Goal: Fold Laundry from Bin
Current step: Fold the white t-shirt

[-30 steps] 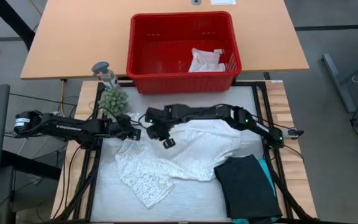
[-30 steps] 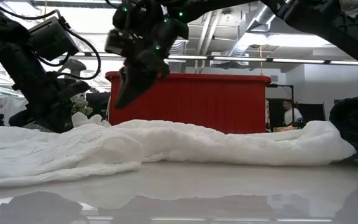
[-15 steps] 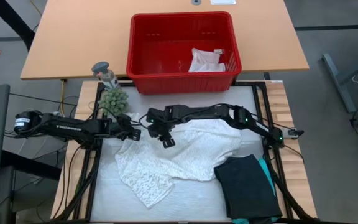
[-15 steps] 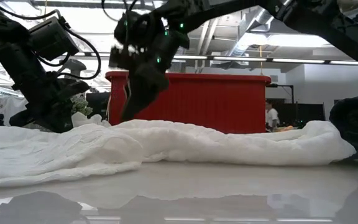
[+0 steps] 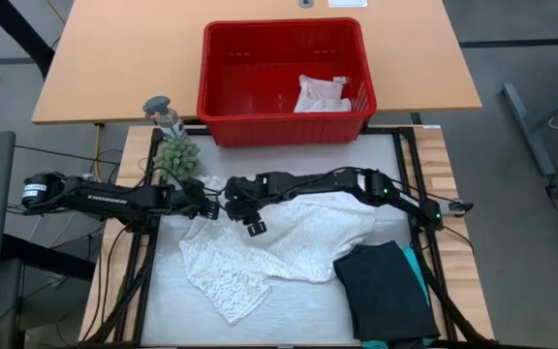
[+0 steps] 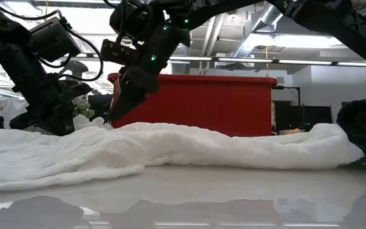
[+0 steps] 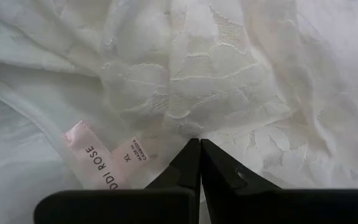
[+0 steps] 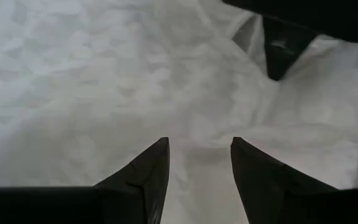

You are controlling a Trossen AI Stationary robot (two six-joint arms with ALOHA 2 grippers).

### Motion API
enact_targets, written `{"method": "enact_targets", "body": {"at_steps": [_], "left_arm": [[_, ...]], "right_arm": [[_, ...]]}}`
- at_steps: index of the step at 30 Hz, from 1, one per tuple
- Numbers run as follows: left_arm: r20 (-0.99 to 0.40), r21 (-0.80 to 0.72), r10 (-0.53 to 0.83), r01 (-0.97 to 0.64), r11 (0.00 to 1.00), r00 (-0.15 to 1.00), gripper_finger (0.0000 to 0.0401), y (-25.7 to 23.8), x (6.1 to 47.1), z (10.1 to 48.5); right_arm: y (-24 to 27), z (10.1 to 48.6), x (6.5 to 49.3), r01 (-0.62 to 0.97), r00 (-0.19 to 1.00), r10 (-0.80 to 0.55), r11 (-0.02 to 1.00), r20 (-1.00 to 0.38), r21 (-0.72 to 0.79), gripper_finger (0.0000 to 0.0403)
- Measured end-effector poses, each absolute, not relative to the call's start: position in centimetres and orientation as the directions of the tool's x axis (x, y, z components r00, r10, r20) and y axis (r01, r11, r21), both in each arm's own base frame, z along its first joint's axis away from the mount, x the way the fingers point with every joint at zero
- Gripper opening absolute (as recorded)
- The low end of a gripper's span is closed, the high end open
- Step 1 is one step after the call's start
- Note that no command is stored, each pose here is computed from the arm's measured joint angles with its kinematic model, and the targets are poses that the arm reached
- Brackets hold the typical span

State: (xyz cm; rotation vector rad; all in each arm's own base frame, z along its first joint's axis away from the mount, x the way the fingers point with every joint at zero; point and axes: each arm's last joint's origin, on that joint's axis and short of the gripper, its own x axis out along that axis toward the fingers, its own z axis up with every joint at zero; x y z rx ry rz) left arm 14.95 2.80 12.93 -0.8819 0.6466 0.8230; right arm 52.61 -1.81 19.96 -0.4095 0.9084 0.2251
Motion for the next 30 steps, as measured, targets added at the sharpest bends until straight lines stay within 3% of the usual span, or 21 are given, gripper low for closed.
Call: {"method": "enact_targets", "body": {"at_steps": [9,17,24,30], "left_arm": [[-0.772,-0.404,0.347,-0.833,0.378,0.532,0.0000,2.8,14.9,12.9],[-0.772,-0.409,0.348,-0.834,0.370,0.532,0.0000,2.8,14.9,12.9],[-0.770,-0.406,0.355,-0.837,0.367,0.530,0.0000,2.8,14.9,12.9],[-0.769,-0.403,0.361,-0.838,0.367,0.528,0.0000,2.8,14.9,12.9]], "right_arm": [[-1.3,16.9,52.2,-0.330,0.562,-0.070,0.895,-0.824,-0.300,0.0193],[-1.4,17.1,52.3,-0.283,0.578,-0.117,0.900,-0.808,-0.332,0.0187],[-1.5,17.1,52.3,-0.296,0.581,-0.120,0.890,-0.805,-0.346,0.0127],[-1.5,17.2,52.3,-0.299,0.576,-0.155,0.874,-0.803,-0.383,0.0040]]}}
